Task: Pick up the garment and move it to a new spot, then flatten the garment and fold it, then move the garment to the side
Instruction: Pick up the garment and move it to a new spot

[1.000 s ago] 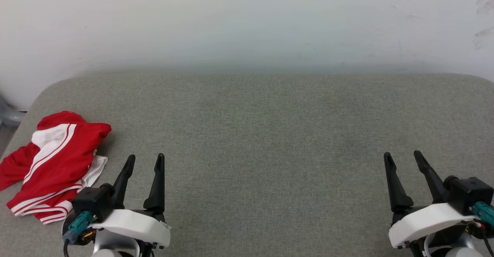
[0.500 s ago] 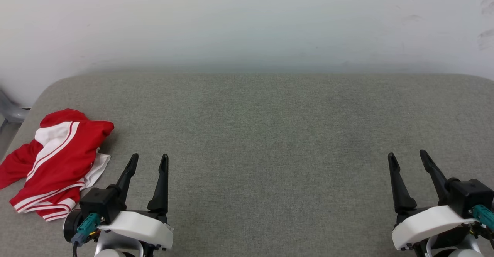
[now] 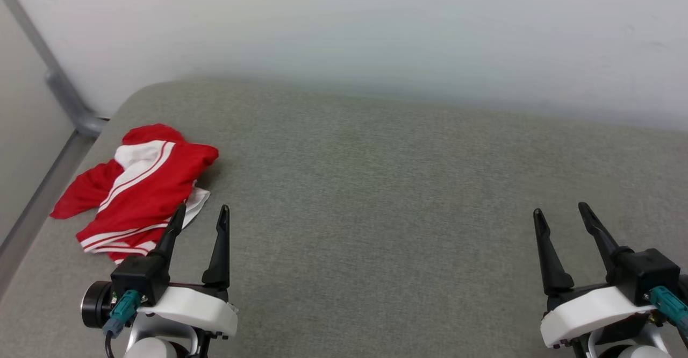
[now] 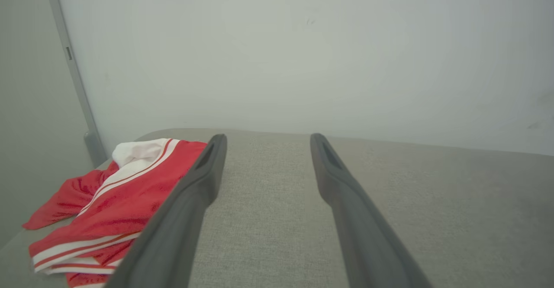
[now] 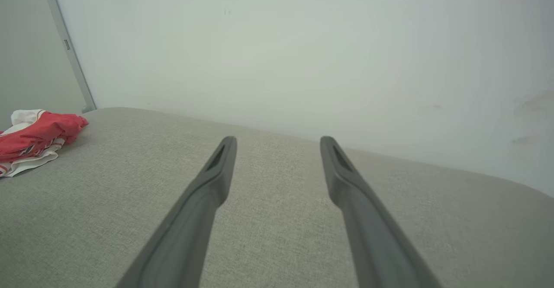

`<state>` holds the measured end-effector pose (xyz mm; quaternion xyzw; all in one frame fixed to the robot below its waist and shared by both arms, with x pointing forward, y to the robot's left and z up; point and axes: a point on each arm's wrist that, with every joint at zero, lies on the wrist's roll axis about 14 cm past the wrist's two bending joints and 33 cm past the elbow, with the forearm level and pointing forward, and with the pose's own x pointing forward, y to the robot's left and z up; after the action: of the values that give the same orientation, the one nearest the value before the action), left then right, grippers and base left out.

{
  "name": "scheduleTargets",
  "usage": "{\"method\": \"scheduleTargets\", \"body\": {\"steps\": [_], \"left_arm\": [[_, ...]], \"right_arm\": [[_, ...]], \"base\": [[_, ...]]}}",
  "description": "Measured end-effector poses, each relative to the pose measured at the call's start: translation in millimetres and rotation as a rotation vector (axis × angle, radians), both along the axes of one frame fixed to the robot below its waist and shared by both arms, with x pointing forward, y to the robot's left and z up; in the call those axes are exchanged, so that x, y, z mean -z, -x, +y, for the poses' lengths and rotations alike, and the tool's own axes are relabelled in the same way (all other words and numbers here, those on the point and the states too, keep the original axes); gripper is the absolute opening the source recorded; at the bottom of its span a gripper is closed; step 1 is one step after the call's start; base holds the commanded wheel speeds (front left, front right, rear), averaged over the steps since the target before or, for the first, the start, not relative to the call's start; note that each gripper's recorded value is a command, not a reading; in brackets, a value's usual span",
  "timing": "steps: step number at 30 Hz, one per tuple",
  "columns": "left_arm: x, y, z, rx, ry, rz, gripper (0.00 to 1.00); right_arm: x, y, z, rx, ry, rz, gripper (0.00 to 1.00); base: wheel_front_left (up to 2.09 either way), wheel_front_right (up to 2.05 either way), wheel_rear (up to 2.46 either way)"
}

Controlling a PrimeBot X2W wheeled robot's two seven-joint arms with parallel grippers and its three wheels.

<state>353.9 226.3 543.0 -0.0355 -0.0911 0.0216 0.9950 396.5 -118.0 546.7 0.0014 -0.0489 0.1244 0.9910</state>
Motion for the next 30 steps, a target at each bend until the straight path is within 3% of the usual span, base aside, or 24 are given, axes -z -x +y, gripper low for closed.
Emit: {"method": "scheduleTargets", "body": {"steps": [9,19,30], "left_arm": [[-3.6,41.4,53.2,-0.179,-0.061,-0.006,1.00],[-3.9,94.2,101.1,-0.368,-0.043,-0.009,1.00],[-6.0,106.6,118.1,-0.436,-0.029,-0.012,1.00]], "right_arm": [[-3.3,-10.9,65.1,-0.179,0.026,-0.027,1.00],[-1.1,-12.2,129.1,-0.354,0.009,-0.021,1.00],[0.0,-18.2,156.2,-0.419,0.006,-0.019,1.00]], "base": [[0.00,0.00,0.00],[0.00,0.00,0.00],[0.00,0.00,0.00]]}}
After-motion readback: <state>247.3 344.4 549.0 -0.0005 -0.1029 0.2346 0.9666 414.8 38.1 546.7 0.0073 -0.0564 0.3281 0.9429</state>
